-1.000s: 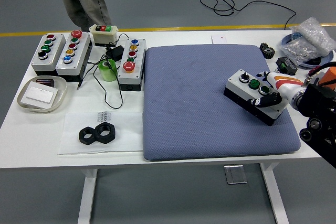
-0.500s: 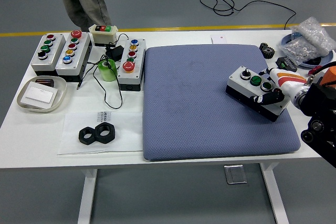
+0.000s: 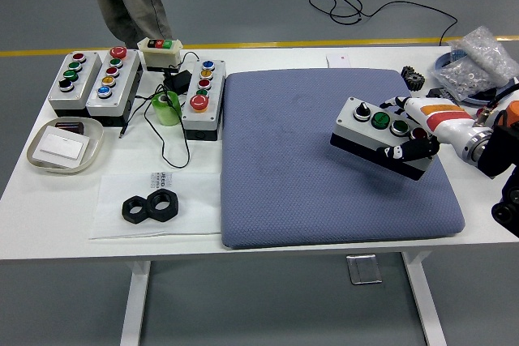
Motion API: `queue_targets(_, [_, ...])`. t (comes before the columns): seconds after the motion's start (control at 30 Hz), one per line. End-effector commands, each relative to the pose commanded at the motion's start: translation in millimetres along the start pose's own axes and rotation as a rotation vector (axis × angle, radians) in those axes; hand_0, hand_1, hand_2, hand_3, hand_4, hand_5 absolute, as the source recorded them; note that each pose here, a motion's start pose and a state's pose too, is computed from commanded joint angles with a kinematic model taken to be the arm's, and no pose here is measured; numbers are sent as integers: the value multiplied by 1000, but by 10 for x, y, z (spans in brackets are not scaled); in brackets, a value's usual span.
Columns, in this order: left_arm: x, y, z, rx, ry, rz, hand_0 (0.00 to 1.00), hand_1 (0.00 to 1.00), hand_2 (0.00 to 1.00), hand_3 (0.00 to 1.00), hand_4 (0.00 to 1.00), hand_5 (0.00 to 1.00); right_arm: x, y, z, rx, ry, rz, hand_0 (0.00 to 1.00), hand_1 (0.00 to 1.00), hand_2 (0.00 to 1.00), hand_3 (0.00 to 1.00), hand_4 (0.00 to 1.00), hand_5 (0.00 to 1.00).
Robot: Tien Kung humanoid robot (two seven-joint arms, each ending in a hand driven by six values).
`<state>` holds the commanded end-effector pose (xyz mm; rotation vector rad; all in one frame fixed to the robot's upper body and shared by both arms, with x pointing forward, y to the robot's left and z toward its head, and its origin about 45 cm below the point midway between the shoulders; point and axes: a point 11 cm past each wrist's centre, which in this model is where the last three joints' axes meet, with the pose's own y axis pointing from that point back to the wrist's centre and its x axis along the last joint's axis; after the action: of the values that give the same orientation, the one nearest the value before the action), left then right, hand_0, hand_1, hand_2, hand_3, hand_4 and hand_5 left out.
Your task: Pick up the button,place it on the desk,press the button,press the button
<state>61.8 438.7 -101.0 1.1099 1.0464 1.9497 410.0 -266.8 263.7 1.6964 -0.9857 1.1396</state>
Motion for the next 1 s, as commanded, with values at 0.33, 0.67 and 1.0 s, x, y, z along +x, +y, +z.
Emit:
queue_targets(0.33, [-8, 1, 8, -1, 2, 0, 737, 829, 878, 830, 641, 998, 106, 121, -331, 286, 100, -6, 319, 365, 437, 634, 703, 153])
queue_targets(0.67, [-6, 2, -17, 4, -1, 1, 738, 829, 878, 830, 640, 998, -121, 85, -444, 357, 150, -63, 329, 366, 440, 635, 704, 150])
queue_targets(1.0, [-3, 3, -34, 8, -7, 1, 738, 829, 877, 830, 639, 998, -312, 31, -443, 372, 163, -105, 332, 365, 437, 634, 709, 144])
